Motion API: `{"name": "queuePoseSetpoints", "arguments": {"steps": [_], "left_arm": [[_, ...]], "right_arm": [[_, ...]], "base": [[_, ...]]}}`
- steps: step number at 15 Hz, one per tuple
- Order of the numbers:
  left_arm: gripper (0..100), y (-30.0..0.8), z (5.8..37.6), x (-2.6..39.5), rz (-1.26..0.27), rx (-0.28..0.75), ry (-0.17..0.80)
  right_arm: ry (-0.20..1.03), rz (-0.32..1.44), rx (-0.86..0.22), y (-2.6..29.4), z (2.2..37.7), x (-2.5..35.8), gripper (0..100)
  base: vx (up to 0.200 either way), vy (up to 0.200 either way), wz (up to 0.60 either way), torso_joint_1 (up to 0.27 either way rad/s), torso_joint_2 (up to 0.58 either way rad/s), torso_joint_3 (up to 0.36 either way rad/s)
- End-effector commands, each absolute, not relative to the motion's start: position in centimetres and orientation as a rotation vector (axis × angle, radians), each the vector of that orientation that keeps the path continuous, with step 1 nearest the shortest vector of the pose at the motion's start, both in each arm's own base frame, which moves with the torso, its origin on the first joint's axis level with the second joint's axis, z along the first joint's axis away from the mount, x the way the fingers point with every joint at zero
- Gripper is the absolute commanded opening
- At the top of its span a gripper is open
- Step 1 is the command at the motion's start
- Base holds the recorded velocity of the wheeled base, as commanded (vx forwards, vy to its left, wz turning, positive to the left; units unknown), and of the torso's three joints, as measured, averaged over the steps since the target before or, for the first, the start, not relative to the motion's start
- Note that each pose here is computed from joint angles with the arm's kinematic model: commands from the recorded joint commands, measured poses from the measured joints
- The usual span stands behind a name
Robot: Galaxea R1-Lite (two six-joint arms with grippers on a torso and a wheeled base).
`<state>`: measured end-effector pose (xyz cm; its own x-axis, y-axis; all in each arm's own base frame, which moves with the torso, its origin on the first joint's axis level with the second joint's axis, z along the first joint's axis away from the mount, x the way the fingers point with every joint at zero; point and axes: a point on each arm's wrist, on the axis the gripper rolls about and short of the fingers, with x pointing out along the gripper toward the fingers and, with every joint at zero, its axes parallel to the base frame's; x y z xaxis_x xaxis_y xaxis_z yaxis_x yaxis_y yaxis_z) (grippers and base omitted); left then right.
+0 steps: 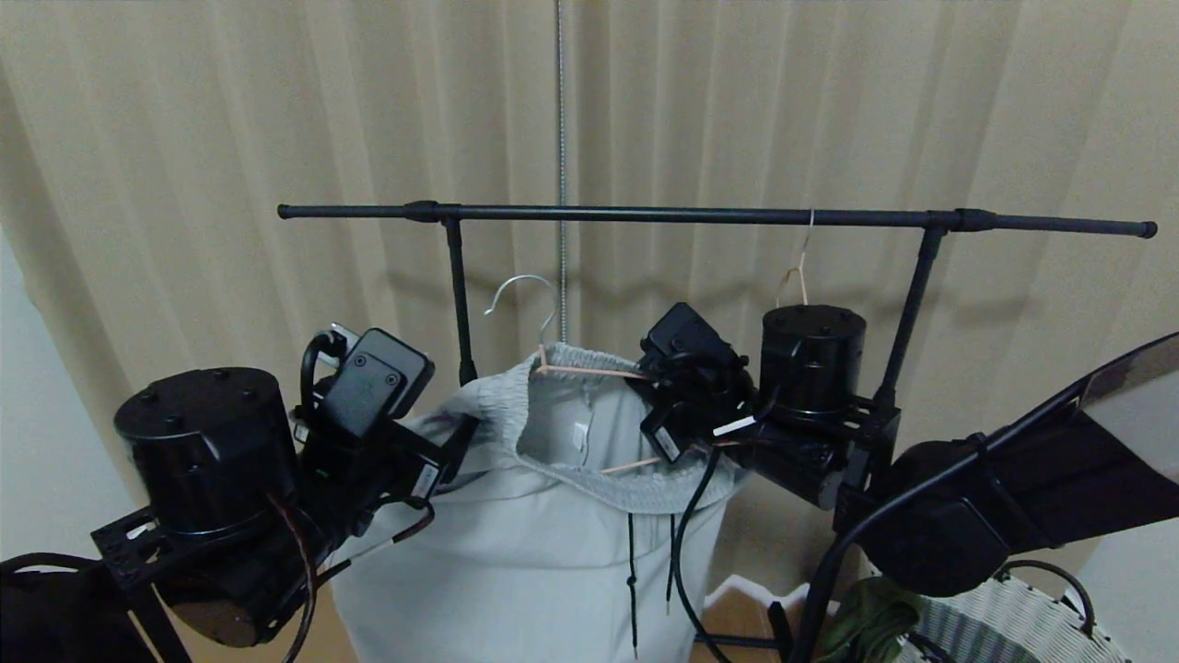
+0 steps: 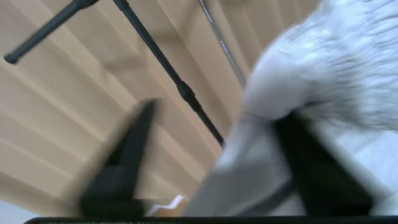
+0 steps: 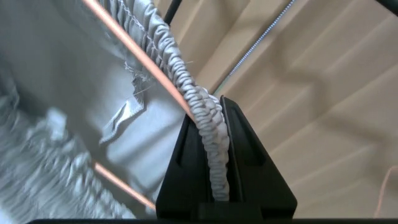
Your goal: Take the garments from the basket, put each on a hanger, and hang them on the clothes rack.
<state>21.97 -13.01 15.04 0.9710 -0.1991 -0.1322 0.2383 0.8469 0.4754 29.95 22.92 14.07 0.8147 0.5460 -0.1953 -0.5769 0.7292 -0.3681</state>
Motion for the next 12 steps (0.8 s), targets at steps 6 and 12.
{"name": "queuePoseSetpoints", "arguments": {"steps": [6,12], "left_arm": [[100,-11.0,15.9,18.7,-0.286,0.401,0.045],[100,-7.8,13.2,16.8,-0.211,0.421,0.169]], "right_arm": [[0.051,0.519,-0.411,19.6,15.2,29.7,0],[-0.021,0.479,-0.381,17.2,16.4,27.6,0]], "base": [[0.0,0.0,0.0,0.0,0.0,0.0],[0.0,0.0,0.0,0.0,0.0,0.0]]}}
